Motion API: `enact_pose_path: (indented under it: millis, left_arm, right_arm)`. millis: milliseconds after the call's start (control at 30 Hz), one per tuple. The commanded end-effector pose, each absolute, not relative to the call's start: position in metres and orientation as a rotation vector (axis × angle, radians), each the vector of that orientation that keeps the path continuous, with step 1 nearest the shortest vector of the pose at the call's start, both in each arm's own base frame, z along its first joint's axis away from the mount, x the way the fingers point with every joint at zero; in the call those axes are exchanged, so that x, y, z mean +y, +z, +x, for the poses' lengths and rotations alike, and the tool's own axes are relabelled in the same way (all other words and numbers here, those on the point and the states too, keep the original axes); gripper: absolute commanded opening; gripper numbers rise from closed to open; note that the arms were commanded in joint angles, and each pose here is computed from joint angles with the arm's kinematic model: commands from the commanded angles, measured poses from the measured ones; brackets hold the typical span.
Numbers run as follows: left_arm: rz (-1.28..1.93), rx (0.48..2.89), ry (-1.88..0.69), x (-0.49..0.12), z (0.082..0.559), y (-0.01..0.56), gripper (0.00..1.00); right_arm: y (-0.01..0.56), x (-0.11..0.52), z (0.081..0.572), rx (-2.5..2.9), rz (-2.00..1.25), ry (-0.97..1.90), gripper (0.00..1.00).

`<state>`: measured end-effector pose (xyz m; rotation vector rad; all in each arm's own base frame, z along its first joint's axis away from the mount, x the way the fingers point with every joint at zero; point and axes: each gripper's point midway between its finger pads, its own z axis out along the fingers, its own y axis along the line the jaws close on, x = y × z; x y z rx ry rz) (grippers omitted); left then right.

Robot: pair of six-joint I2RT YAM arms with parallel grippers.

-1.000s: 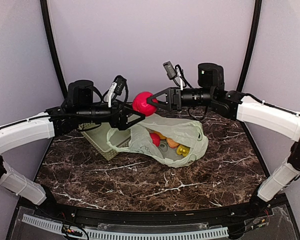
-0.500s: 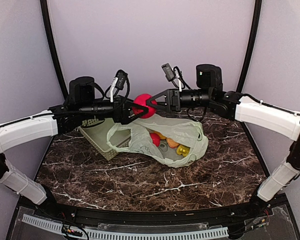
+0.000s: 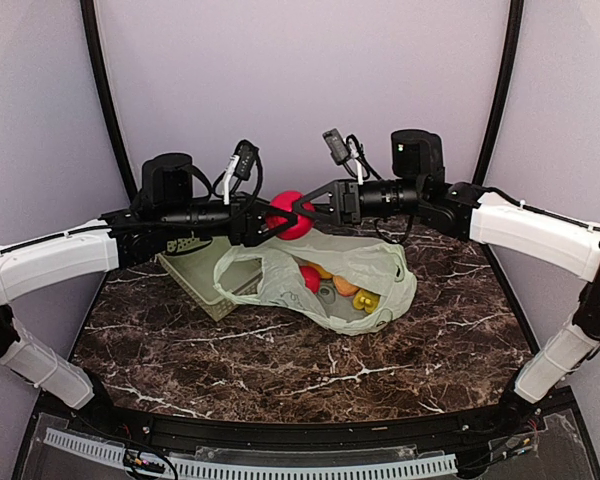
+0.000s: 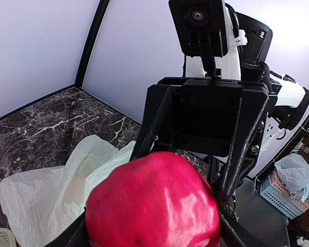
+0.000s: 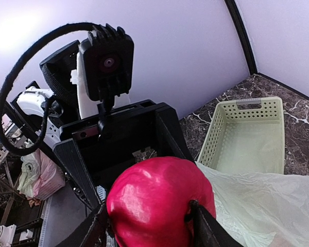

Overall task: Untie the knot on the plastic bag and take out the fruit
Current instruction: Pass from the right arm to the left, then place the fake fruit in the bin.

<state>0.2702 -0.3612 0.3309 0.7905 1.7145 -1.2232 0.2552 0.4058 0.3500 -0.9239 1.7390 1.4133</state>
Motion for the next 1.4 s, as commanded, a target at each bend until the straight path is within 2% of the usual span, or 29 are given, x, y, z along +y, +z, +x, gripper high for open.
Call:
enact_pose_path:
  millis: [0,67,133,233,367,500,600,733,933,1267,1367]
  left_arm:
    - [0.804,1.693,-1.238,-0.363,0.266,0.34,0.64]
    - [0.799,1.697,-1.234,-0.362,0.267,0.34,0.53]
    - [0.792,1.702,-1.226,-0.361,0.268,0.339,0.45]
    - [0.782,1.706,-1.202,-0.359,0.27,0.341,0.43]
    - [0.772,1.743,-1.142,-0.349,0.27,0.342,0.43]
    - [0.749,1.784,-1.074,-0.33,0.269,0.349,0.39]
    - [0.675,1.81,-1.011,-0.305,0.274,0.359,0.39]
    - [0.527,1.928,-0.847,-0.256,0.296,0.346,0.41]
    - [0.283,2.13,-0.624,-0.187,0.337,0.291,0.41]
    - [0.124,2.316,-0.449,-0.151,0.413,0.206,0.4]
    - [0.094,2.377,-0.323,-0.137,0.436,0.172,0.38]
  right_arm:
    - [0.355,0.407,0.255,1.716,-0.926,1.413,0.56]
    - [0.355,0.406,0.256,1.716,-0.924,1.406,0.62]
    - [0.356,0.405,0.257,1.718,-0.916,1.388,0.74]
    - [0.359,0.399,0.261,1.714,-0.898,1.335,0.89]
    - [0.368,0.381,0.27,1.713,-0.831,1.223,0.98]
    - [0.372,0.357,0.282,1.723,-0.737,1.104,0.99]
    - [0.369,0.342,0.288,1.739,-0.689,1.016,0.99]
    - [0.361,0.329,0.291,1.769,-0.66,0.935,0.99]
    - [0.346,0.327,0.294,1.819,-0.664,0.899,0.99]
    - [0.327,0.33,0.301,1.882,-0.634,0.893,0.99]
    - [0.323,0.331,0.303,1.894,-0.629,0.888,0.99]
